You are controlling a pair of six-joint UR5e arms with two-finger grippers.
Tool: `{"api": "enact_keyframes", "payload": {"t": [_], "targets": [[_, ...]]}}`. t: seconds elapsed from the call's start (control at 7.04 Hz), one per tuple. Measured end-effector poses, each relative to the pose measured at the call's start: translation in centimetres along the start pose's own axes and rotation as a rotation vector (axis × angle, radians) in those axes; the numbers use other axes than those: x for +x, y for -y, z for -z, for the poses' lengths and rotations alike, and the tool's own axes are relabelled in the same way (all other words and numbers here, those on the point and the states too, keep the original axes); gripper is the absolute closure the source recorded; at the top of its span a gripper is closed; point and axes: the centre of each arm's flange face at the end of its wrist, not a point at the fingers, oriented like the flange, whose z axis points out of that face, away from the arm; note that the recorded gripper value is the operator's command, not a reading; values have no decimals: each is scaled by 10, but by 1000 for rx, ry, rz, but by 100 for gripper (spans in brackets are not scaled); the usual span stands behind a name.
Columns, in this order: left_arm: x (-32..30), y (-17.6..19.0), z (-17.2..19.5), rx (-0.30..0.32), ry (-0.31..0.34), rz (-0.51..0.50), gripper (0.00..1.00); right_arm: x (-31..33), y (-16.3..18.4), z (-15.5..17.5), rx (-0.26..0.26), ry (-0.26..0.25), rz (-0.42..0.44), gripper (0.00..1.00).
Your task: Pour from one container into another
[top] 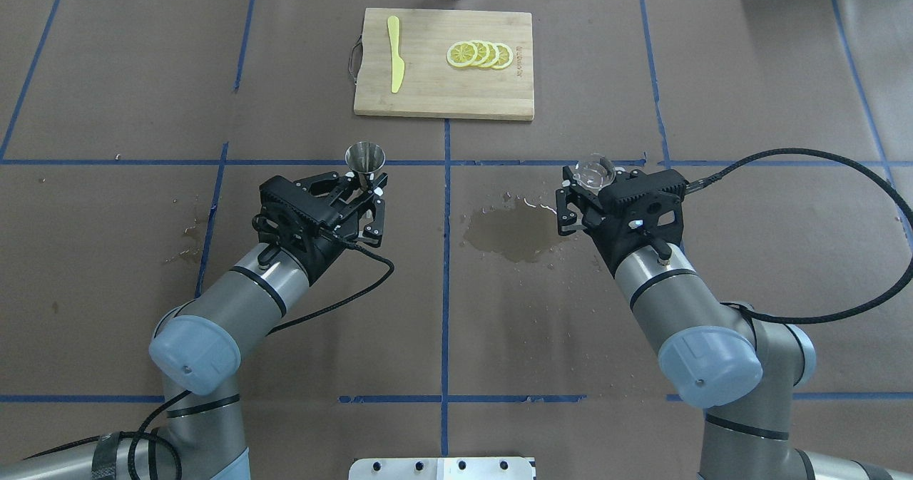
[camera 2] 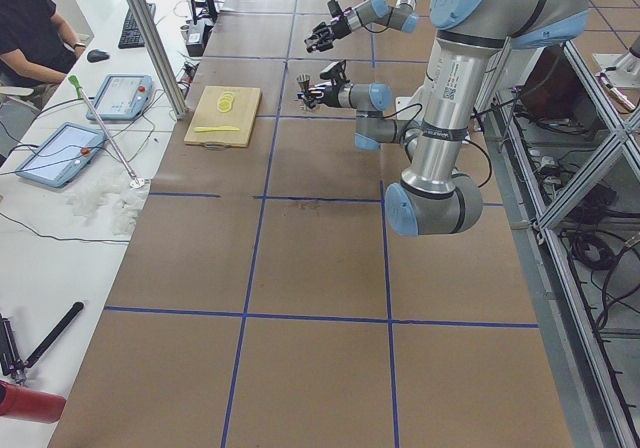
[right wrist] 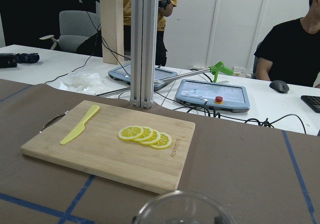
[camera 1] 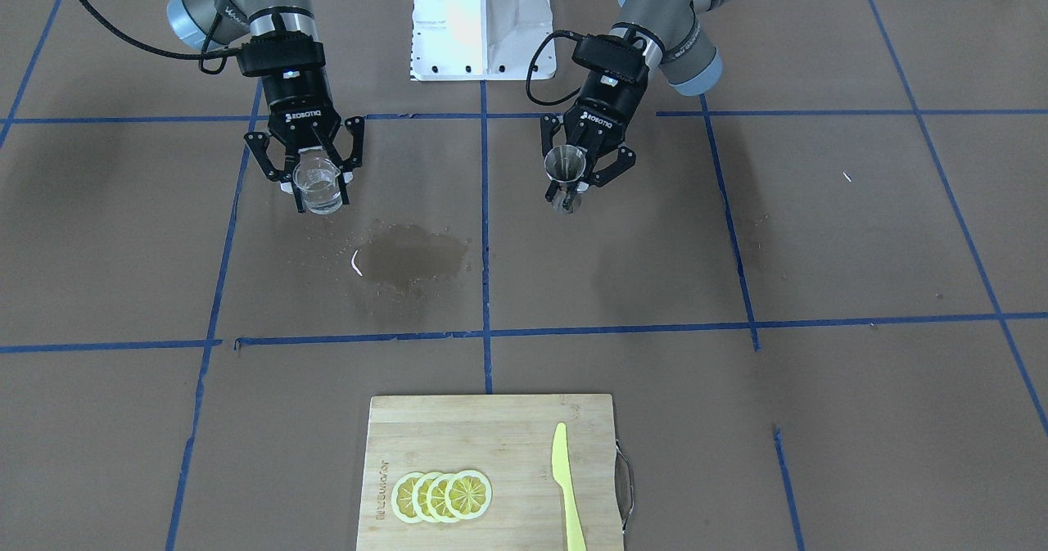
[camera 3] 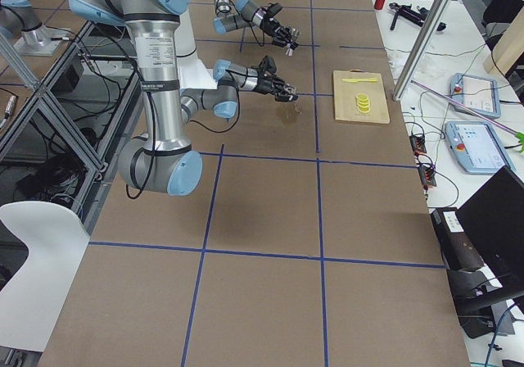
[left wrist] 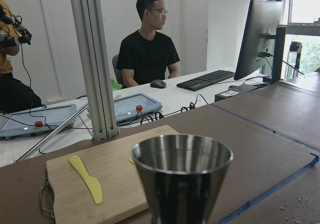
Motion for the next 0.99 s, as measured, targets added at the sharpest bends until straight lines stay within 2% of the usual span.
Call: {"api": "enact_keyframes", "payload": {"t": [0.28,0.57,0.85,0.99], "targets": [[19,4,1,11,-30,25,100,-22,18,0,-1,6,15,100],[32,-12,-5,-8,-33,19,100,-35,30,2,4,17,47,100],[51,-18,-5,-18,-48,59,100,-44,48,12,-2,51,128,100],[57,-16,-6,-18,-55,75,100,-49,59,16,-3,66,197,100]]}}
